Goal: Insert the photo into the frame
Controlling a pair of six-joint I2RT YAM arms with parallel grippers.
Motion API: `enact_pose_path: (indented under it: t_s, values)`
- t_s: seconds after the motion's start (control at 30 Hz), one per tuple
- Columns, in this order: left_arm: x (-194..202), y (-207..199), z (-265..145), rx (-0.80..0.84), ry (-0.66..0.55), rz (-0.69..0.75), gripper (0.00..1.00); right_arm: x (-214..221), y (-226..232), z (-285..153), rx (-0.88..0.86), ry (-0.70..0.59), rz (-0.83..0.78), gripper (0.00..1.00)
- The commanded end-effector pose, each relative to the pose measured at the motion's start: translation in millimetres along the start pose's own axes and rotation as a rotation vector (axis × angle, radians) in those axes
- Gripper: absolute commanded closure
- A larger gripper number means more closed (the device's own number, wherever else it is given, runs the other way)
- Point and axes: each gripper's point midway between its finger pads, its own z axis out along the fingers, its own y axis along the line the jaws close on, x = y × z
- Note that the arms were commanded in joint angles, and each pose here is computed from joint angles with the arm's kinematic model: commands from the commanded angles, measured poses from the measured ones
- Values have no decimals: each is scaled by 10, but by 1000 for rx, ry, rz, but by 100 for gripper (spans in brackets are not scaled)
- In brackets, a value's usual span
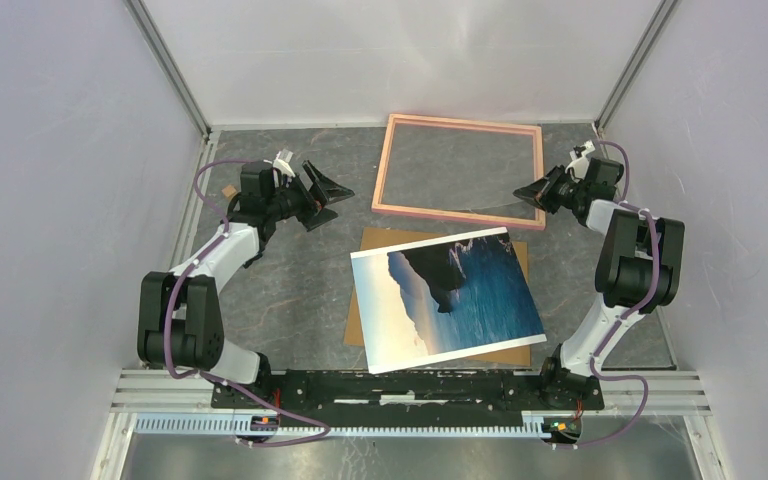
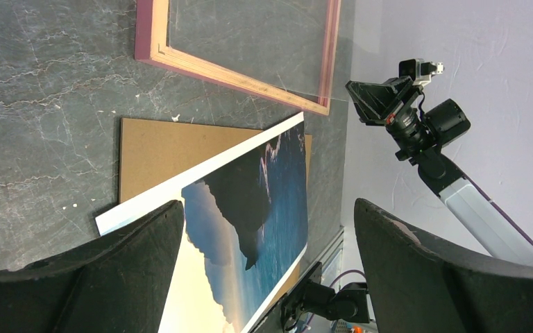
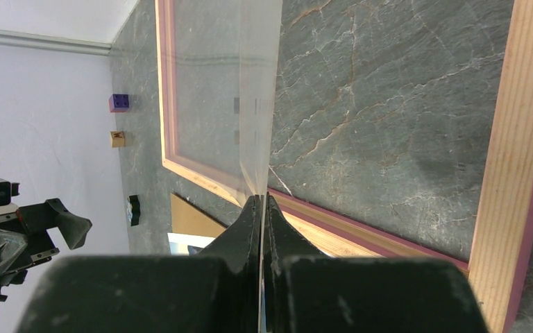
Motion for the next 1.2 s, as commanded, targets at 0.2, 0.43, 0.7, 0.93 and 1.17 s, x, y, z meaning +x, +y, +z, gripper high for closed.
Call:
enact_pose_path:
  t_s: [0.2,0.43,0.7,0.93,1.17]
  values:
    - [-76,-118,-3,46,-12,32,3,-84,149,-76,-29,-39,-53,100]
    - [-71,-120,0,50,-12,30,3,-75,145,-71,-27,-40,-51,100]
    - [-72,-124,-3,51,-12,29,3,-65,119,-9,-36,-32,-65,100]
    - [-69,-112,1,48,-11,27,3,-90,169,-2,-68,-51,-122,100]
    - [-71,-113,2,50,-13,25,3,-120,213,-9,-76,-75,-171,100]
